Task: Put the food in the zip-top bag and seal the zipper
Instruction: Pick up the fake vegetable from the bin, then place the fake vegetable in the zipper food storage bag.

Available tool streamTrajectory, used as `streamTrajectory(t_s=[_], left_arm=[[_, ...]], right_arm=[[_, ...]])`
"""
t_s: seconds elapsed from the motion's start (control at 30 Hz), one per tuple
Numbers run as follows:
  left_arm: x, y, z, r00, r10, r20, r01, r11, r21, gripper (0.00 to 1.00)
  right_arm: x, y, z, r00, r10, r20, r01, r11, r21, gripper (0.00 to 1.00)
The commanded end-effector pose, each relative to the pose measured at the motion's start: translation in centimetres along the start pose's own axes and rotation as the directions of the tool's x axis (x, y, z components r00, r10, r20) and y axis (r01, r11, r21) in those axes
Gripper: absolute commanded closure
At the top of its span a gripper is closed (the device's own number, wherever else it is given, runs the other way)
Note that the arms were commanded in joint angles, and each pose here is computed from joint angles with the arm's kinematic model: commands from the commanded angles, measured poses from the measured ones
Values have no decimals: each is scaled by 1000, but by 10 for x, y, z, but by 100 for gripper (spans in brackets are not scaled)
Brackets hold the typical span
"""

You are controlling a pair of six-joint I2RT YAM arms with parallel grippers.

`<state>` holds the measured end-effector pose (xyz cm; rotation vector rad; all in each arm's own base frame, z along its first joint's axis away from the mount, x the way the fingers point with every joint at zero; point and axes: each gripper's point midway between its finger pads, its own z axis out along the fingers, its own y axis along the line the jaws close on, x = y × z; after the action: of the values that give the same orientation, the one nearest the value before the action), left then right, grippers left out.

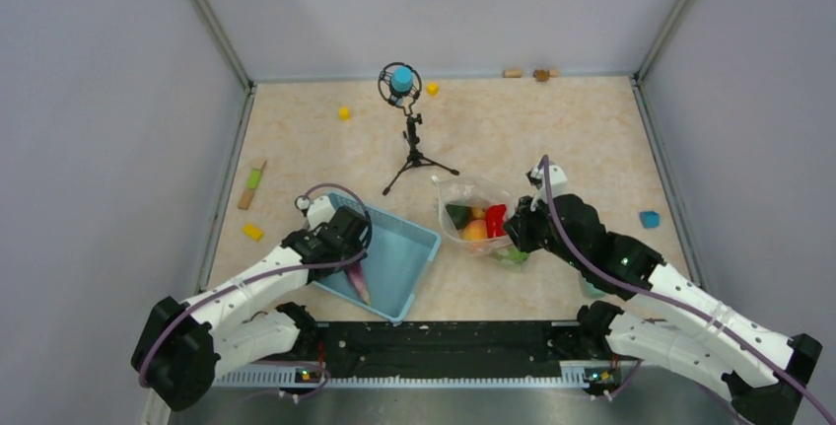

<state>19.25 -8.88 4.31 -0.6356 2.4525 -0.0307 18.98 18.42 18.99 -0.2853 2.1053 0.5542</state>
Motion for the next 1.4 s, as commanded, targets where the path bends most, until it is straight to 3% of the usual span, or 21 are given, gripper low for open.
streamTrajectory(t_s=[0.0,0.27,0.4,0.57,0.77,0.87,1.03,1.13,1.23,1.37], left_arm=[[0,-15,5,1000,0,-12,0,999,48,46],[-3,-17,0,1000,-4,-16,4,999,51,82],[-13,-28,-20,1000,-29,-8,30,990,135,100],[-29,-67,-57,999,4,38,-19,916,402,100],[-68,-97,-112,981,-108,160,-16,780,626,100],[-83,-120,-149,965,-129,228,-95,639,763,100],[-80,-166,-220,943,-40,331,-308,281,909,100],[-77,-189,-250,911,18,413,-413,106,905,100],[-70,-208,-287,839,59,541,-531,-128,838,100],[-65,-227,-321,736,43,675,-630,-321,707,100]], right_arm=[[-10,-1,-1,999,0,41,-1,1000,4,90],[-10,-3,-2,999,8,50,-8,1000,7,90],[-10,-3,-3,998,11,57,-11,1000,8,90],[-12,-2,-4,998,14,67,-14,1000,1,90],[-13,0,-6,997,16,72,-15,1000,-11,90],[-13,1,-6,997,12,71,-10,1000,-21,90],[-14,7,-7,997,9,71,-5,999,-54,90],[-14,10,-8,998,4,70,1,997,-71,90],[-13,11,-9,998,1,70,5,997,-82,90],[-14,12,-10,997,4,72,3,996,-91,90]])
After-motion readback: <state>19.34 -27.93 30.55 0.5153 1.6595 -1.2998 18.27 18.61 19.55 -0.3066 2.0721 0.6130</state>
